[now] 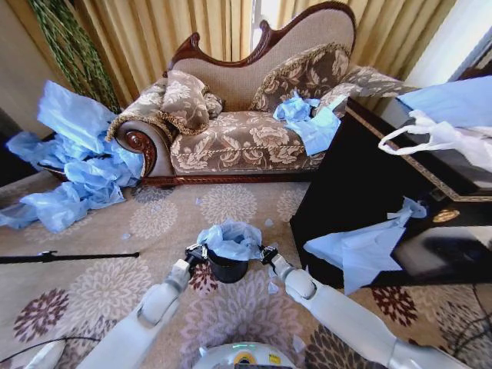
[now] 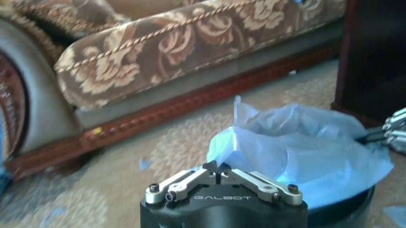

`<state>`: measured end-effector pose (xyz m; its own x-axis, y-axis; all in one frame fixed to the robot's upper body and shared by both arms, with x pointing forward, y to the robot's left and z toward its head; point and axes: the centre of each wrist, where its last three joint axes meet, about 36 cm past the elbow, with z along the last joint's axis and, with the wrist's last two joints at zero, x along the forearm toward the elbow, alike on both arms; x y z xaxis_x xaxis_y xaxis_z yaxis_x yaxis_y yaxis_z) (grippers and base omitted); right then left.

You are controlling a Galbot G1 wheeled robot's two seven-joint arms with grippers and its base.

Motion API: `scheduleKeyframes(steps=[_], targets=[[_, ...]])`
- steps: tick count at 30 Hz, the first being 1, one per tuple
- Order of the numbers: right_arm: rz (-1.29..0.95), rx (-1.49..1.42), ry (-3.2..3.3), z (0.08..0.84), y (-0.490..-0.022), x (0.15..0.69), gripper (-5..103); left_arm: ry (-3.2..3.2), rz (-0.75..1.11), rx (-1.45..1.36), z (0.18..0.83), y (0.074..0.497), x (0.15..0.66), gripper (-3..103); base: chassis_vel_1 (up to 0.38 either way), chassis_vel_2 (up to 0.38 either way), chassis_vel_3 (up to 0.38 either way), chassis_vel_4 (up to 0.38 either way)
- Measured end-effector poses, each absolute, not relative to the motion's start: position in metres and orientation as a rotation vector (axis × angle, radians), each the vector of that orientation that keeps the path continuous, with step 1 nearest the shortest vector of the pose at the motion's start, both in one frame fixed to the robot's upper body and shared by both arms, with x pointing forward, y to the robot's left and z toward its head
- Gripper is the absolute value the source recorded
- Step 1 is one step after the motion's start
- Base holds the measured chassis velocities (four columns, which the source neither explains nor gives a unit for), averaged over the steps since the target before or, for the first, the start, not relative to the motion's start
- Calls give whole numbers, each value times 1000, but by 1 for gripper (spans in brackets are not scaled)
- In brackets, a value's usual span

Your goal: Place a garbage bag over the trash bin.

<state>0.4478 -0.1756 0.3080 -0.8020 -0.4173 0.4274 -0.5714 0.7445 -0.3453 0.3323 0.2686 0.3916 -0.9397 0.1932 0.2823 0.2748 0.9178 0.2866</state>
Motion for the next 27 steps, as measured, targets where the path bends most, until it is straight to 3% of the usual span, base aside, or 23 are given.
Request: scheduleKeyframes(steps=[13,27], targets=[[666,798,-2608,306,-171,438,0,-2756,-505,-297,342,285,319,0,0,0,0,0],[654,803,-2566,302,-180,417,0,-2765,-837,-538,302,304,336,0,0,0,0,0]])
